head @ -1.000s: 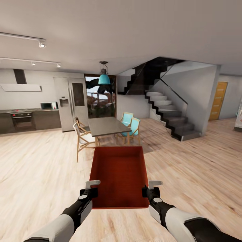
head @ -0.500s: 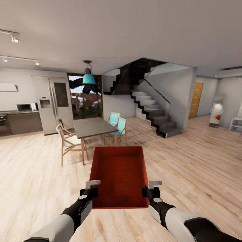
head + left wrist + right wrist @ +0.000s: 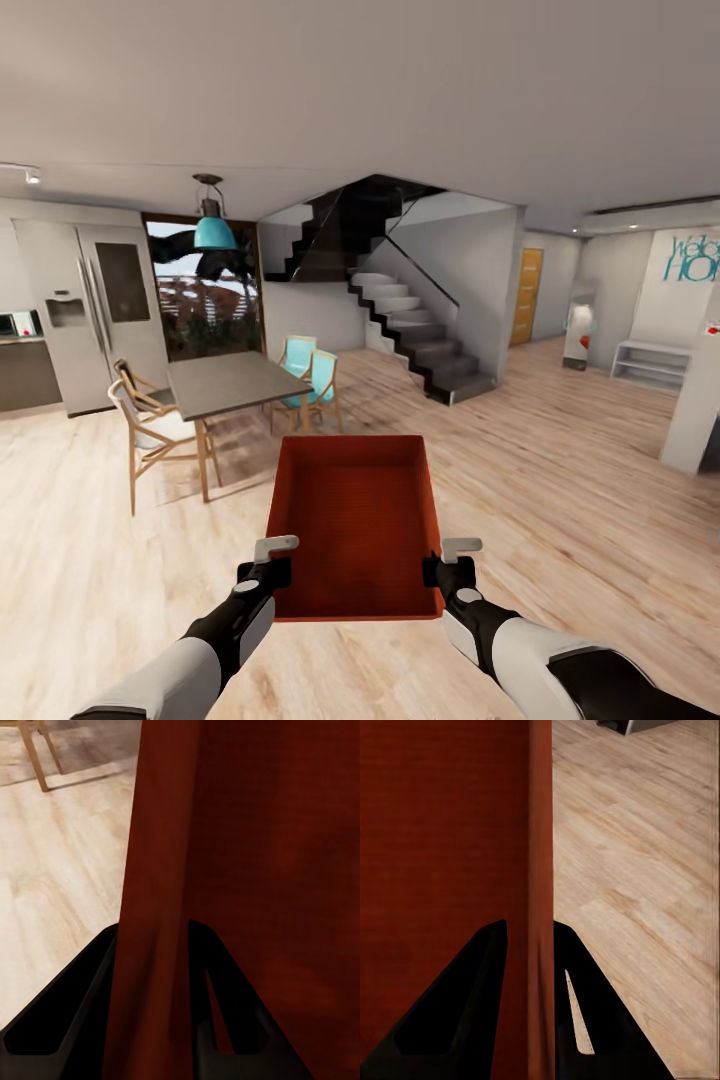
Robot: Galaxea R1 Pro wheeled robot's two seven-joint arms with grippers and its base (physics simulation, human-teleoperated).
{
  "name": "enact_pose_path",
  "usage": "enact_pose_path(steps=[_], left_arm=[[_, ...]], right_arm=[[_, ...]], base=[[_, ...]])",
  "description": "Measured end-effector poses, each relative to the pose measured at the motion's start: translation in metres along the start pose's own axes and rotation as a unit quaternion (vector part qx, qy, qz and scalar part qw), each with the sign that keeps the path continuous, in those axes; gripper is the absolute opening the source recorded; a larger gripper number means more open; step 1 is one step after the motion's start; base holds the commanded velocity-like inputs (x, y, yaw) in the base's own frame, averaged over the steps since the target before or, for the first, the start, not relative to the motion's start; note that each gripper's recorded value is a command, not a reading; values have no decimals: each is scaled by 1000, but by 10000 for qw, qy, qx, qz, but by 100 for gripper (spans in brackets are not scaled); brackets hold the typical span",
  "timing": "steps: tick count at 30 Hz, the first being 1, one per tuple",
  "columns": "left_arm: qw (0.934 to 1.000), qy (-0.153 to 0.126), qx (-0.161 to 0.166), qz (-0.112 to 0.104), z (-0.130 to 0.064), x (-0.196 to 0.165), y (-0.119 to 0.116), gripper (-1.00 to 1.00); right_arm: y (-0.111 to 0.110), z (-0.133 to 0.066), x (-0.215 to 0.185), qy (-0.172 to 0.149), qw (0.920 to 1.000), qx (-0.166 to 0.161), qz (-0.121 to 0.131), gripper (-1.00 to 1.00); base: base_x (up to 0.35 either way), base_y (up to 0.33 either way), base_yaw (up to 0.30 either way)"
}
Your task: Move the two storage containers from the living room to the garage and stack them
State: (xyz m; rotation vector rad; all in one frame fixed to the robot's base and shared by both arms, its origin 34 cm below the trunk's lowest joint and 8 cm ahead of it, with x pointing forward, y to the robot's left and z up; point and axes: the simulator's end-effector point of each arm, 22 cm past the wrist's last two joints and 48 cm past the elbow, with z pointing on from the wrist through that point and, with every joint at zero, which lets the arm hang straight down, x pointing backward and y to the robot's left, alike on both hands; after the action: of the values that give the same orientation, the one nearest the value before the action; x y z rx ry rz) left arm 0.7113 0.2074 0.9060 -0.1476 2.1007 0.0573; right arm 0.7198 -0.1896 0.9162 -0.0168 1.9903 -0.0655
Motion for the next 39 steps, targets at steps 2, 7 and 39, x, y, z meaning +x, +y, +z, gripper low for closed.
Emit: enact_pose_path(steps=[2,7,39], left_arm=[[10000,0,0,0,0,0,0,-100],[10000,0,0,0,0,0,0,-100],[10000,-3,3,7,0,0,1,-100]], right_arm=[[0,0,0,0,10000,0,0,-100],[0,0,0,0,10000,0,0,-100],[1,-1,0,-2,10000,4,10,-100]], base=[[0,0,-285],[0,0,-285],[132,0,-199]])
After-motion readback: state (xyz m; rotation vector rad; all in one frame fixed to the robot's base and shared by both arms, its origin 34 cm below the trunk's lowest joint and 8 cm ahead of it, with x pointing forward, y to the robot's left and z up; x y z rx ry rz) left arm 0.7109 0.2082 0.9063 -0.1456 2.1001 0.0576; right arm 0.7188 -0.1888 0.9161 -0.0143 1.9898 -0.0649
